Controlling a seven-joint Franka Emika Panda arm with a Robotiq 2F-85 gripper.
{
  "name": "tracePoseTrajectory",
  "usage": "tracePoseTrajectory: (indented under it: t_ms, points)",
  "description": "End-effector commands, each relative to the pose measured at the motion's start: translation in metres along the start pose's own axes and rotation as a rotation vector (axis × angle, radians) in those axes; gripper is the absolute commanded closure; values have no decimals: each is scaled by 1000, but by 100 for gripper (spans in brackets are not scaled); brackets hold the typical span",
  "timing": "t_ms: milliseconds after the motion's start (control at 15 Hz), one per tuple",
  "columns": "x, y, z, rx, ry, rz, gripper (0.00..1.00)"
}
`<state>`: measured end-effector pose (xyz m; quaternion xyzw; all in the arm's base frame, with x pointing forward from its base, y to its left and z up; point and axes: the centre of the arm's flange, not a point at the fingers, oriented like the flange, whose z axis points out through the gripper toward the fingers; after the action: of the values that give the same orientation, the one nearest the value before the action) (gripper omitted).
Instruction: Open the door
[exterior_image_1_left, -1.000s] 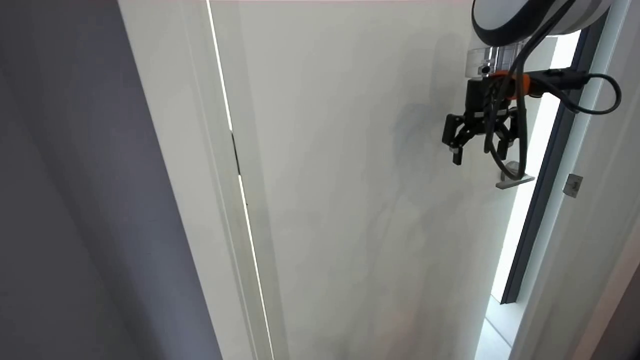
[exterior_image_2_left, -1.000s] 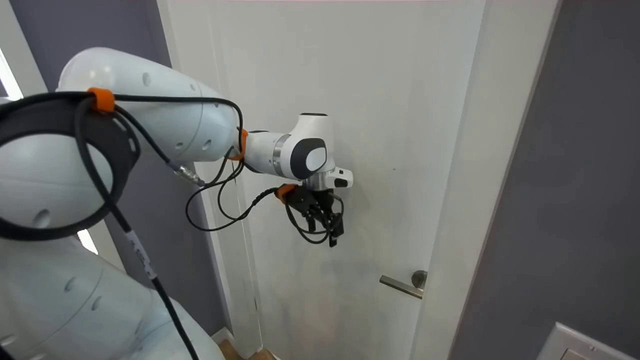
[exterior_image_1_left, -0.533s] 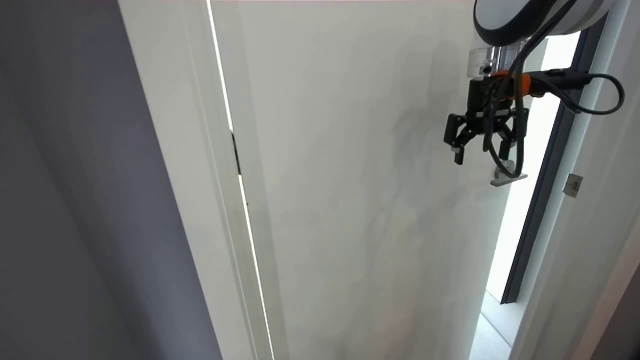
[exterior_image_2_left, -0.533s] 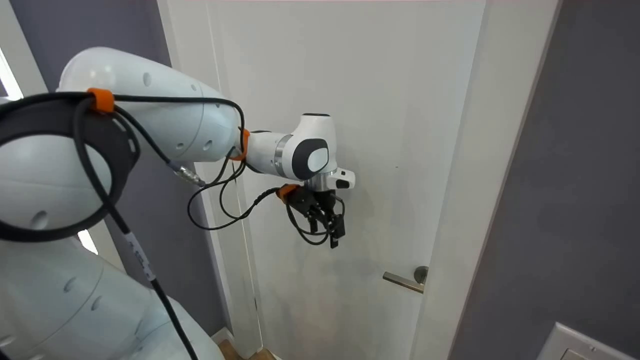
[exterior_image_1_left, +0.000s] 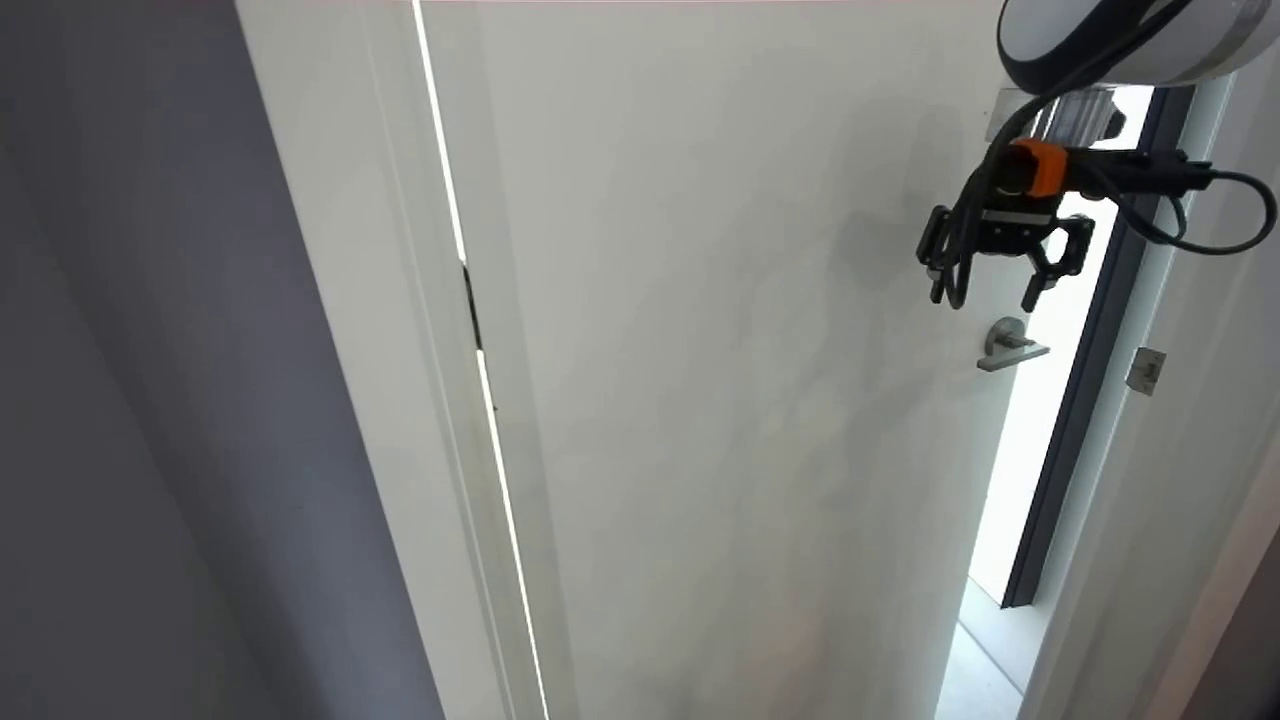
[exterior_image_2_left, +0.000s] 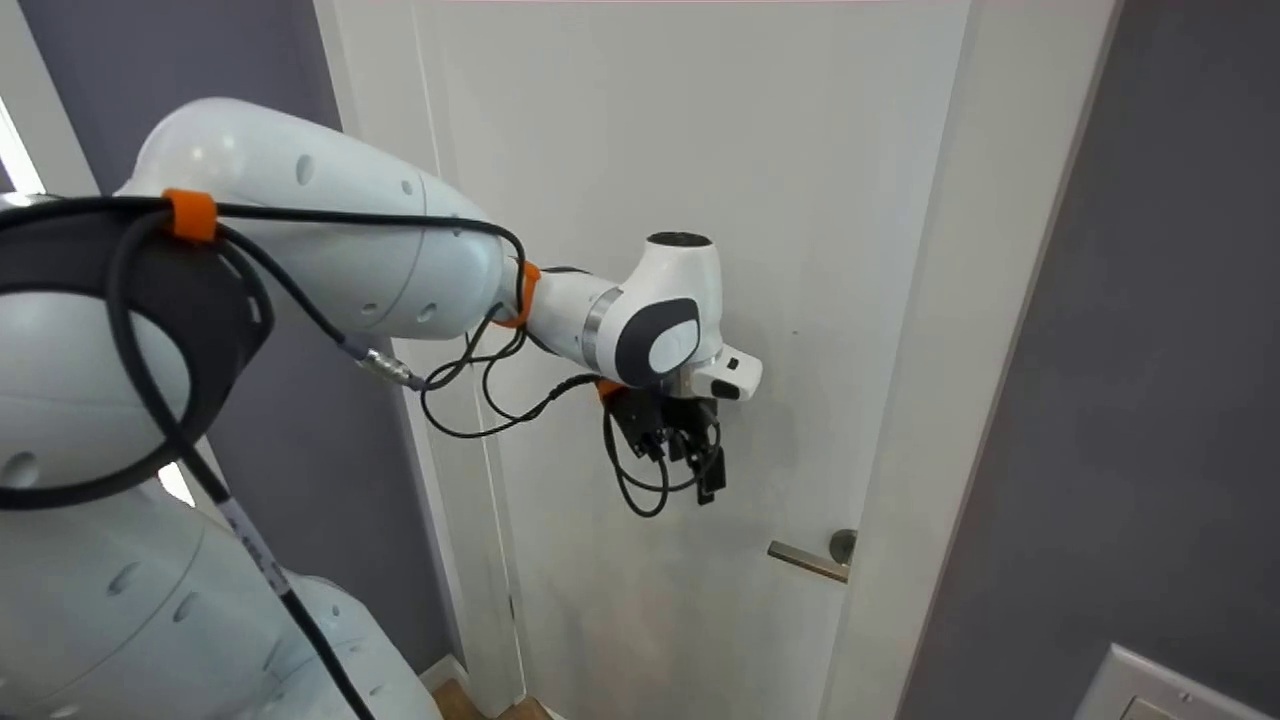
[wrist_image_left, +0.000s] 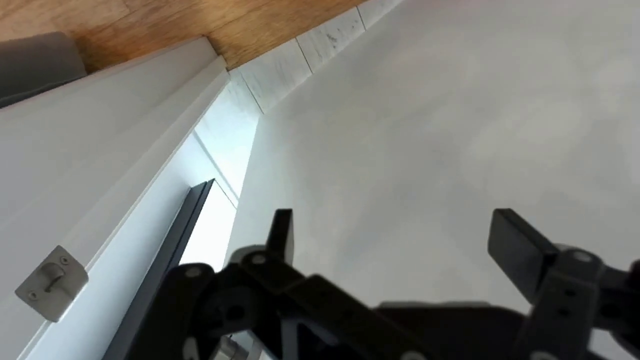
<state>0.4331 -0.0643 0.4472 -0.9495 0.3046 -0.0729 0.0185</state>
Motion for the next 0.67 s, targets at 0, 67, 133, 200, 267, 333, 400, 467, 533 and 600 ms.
tracePoseTrajectory:
  t_ms: [0,67,133,200,267,333,400,467,533,600]
  points:
    - [10,14,7,101,91,145,0]
    - [12,19,7,129,116,177,0]
    - [13,24,7,150,137,203,0]
    - [15,27,8,170,157,224,0]
    - [15,30,9,185,173,242,0]
    - [17,33,10,202,189,266,0]
    - [18,34,12,223,206,286,0]
    - [19,34,13,243,221,304,0]
    - [20,34,14,260,236,320,0]
    - [20,34,14,277,249,333,0]
